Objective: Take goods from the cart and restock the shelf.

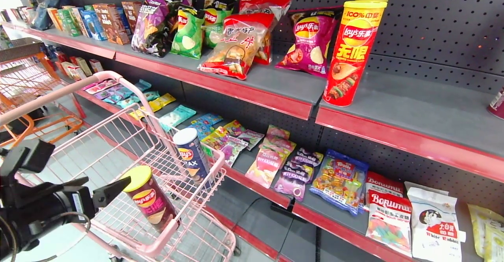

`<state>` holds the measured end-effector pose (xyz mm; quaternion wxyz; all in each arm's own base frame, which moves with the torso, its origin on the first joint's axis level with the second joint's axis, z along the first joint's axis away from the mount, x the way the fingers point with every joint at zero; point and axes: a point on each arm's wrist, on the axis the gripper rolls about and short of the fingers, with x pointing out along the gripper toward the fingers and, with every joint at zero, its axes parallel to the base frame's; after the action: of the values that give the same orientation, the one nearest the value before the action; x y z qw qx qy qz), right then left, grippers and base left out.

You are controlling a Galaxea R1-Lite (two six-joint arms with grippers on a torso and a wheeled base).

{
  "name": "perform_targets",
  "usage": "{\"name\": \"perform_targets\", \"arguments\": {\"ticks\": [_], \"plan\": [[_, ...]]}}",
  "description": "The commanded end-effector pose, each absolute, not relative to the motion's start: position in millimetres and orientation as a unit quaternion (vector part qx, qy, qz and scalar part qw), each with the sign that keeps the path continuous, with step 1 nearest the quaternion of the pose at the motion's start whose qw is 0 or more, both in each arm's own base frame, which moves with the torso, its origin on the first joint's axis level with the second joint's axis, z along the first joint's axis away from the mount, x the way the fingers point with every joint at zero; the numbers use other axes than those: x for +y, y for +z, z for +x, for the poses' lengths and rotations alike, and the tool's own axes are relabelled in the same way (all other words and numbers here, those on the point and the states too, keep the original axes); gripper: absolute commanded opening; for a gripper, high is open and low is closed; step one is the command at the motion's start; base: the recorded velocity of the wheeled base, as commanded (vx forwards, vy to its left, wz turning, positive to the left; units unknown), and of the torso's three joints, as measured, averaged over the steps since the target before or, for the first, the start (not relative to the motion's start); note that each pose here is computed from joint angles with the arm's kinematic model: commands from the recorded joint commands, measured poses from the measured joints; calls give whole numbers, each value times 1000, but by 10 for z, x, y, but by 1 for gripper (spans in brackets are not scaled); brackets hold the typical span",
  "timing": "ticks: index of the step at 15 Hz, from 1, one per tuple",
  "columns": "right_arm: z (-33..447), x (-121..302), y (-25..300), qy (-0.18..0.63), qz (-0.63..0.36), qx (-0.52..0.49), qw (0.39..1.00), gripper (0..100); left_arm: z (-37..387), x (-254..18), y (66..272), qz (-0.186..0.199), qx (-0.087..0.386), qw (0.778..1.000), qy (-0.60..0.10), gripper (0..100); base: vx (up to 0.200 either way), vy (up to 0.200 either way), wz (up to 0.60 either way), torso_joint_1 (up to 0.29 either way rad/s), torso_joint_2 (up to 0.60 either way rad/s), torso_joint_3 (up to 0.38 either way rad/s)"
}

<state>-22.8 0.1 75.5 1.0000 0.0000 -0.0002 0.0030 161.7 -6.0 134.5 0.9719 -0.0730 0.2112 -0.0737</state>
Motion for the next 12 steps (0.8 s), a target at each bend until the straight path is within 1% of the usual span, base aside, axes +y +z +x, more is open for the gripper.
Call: {"name": "perform_targets", "arguments": {"ticks": [1, 3, 6, 12], "plan": [[-228, 1, 755, 3, 0, 0, 1000, 100, 1754, -84, 1066, -76, 273, 956, -78, 100, 0, 0, 0, 0, 0, 0], [-228, 1, 755, 3, 0, 0, 1000, 100, 1830, -86, 995, -77, 278, 954, -78, 100, 0, 0, 0, 0, 0, 0], [-228, 1, 755, 3, 0, 0, 1000, 100, 2027, -101, 831, -75, 285, 952, -81, 100, 0, 0, 0, 0, 0, 0], [-228, 1, 755, 4, -1, 0, 1000, 100, 2128, -159, 678, -75, 305, 944, -103, 100, 0, 0, 0, 0, 0, 0]]}}
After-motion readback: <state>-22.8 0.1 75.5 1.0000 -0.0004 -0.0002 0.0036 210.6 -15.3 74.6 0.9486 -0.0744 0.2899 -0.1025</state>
